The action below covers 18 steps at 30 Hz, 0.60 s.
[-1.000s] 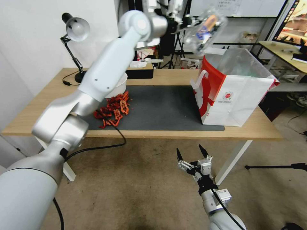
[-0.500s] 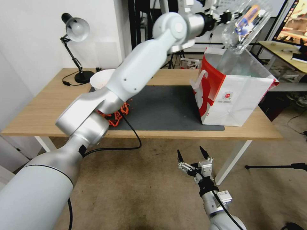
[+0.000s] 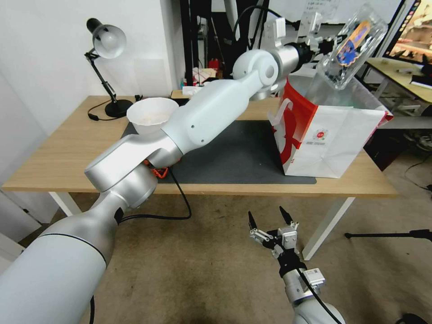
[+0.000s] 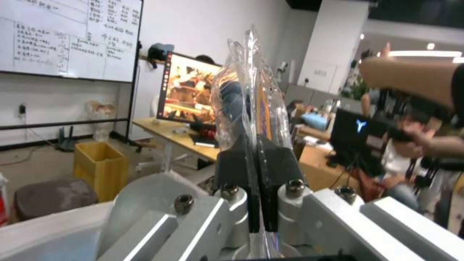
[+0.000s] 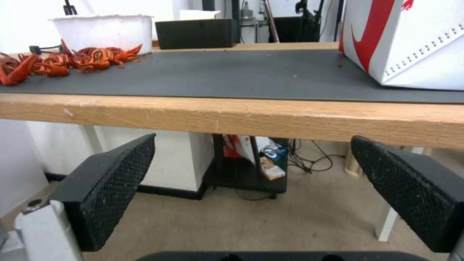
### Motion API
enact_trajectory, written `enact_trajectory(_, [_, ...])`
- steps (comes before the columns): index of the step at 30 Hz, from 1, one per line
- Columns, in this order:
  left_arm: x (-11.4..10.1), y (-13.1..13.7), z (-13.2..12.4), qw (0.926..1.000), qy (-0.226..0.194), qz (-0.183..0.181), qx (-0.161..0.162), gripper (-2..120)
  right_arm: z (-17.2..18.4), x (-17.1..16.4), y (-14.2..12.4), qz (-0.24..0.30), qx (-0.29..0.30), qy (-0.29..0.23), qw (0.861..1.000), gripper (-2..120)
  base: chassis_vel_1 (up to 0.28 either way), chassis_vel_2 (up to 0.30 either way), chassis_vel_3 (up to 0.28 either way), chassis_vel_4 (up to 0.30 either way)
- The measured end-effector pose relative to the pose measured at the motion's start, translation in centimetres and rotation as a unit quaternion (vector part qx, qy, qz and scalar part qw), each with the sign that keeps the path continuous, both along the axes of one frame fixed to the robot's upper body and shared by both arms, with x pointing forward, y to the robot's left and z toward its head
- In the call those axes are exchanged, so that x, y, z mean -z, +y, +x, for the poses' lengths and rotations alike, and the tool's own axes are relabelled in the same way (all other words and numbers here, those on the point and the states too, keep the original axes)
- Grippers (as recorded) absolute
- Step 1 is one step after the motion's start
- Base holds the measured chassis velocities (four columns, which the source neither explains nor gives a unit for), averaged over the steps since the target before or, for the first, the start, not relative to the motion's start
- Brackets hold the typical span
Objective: Close the takeout container lid, then place the container into the takeout bag.
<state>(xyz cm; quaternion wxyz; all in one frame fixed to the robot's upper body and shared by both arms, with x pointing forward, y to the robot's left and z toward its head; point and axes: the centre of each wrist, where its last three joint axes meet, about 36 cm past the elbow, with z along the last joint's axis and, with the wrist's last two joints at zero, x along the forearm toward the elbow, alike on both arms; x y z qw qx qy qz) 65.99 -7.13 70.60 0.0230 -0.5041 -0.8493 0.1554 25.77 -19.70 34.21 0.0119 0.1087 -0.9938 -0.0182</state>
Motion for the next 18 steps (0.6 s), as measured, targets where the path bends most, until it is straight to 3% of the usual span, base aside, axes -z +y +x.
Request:
enact_trajectory(12, [1.8, -0.4, -0.4, 0.9976, -0.046, 0.051, 0.000, 1, 0.1, 0.0, 0.2, 0.004, -0.002, 0.000, 1.000, 100, 0.000, 0.000, 0.000, 0.000])
enact_trajectory(15, [1.8, -0.3, -0.4, 0.9973, -0.048, 0.054, -0.003, 7, 0.1, 0.1, 0.2, 0.004, -0.003, 0.000, 1.000, 100, 0.000, 0.000, 0.000, 0.000])
enact_trajectory(17, [1.8, 0.0, -0.4, 0.9971, -0.049, 0.057, -0.005, 21, 0.2, 0.1, 0.3, 0.004, -0.004, 0.000, 1.000, 100, 0.000, 0.000, 0.000, 0.000])
enact_trajectory(18, [1.8, 0.0, -0.4, 0.9971, -0.049, 0.057, -0.005, 21, 0.2, 0.1, 0.3, 0.004, -0.004, 0.000, 1.000, 100, 0.000, 0.000, 0.000, 0.000])
